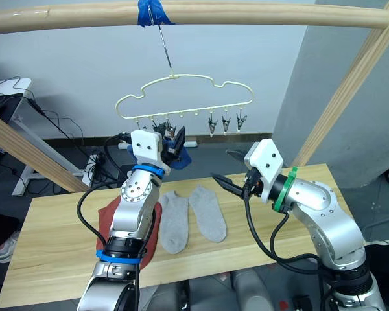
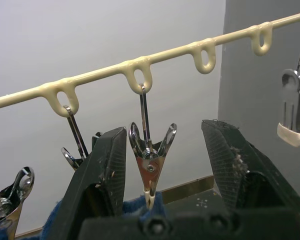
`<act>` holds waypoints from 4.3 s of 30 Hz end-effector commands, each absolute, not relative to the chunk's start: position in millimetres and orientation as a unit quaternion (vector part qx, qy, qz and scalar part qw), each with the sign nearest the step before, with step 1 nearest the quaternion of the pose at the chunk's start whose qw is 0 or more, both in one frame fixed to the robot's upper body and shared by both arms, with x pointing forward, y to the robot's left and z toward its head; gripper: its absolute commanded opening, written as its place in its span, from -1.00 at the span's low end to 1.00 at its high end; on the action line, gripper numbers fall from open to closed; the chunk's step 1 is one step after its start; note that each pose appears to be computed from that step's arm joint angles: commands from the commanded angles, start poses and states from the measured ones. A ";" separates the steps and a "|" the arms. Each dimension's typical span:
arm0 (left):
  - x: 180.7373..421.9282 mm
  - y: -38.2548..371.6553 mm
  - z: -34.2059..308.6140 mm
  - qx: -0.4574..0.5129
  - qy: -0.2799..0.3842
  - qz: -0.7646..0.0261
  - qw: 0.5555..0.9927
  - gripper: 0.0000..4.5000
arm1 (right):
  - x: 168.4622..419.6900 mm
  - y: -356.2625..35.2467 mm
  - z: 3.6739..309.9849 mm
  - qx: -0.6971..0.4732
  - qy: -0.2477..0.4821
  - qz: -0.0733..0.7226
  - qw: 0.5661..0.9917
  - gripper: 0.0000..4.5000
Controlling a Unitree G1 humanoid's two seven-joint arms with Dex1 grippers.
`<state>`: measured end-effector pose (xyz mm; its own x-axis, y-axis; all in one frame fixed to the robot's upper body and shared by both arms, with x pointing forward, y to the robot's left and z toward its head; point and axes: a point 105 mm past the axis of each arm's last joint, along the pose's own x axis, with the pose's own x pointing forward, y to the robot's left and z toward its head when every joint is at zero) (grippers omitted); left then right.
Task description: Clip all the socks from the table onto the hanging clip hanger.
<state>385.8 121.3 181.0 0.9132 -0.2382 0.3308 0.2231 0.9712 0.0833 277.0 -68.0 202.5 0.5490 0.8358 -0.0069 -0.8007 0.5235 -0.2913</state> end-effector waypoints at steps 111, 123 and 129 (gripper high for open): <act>349.2 131.9 211.5 -0.041 -0.104 -0.336 0.935 -0.96 | 350.6 23.8 174.3 -0.219 -0.131 0.366 0.895 -1.00; 348.9 131.0 205.9 -0.063 -0.088 -0.334 0.936 -0.80 | 351.0 27.6 180.0 -0.187 -0.135 0.366 0.902 -1.00; 347.3 131.9 202.7 -0.071 -0.076 -0.335 0.937 0.03 | 351.9 30.5 182.0 -0.178 -0.135 0.366 0.903 -1.00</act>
<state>353.3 131.4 188.1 0.7791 -0.6112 0.1395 0.6255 0.7729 -0.1069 352.1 28.8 165.6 0.7025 0.7096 0.0549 -0.6258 0.6526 -0.4272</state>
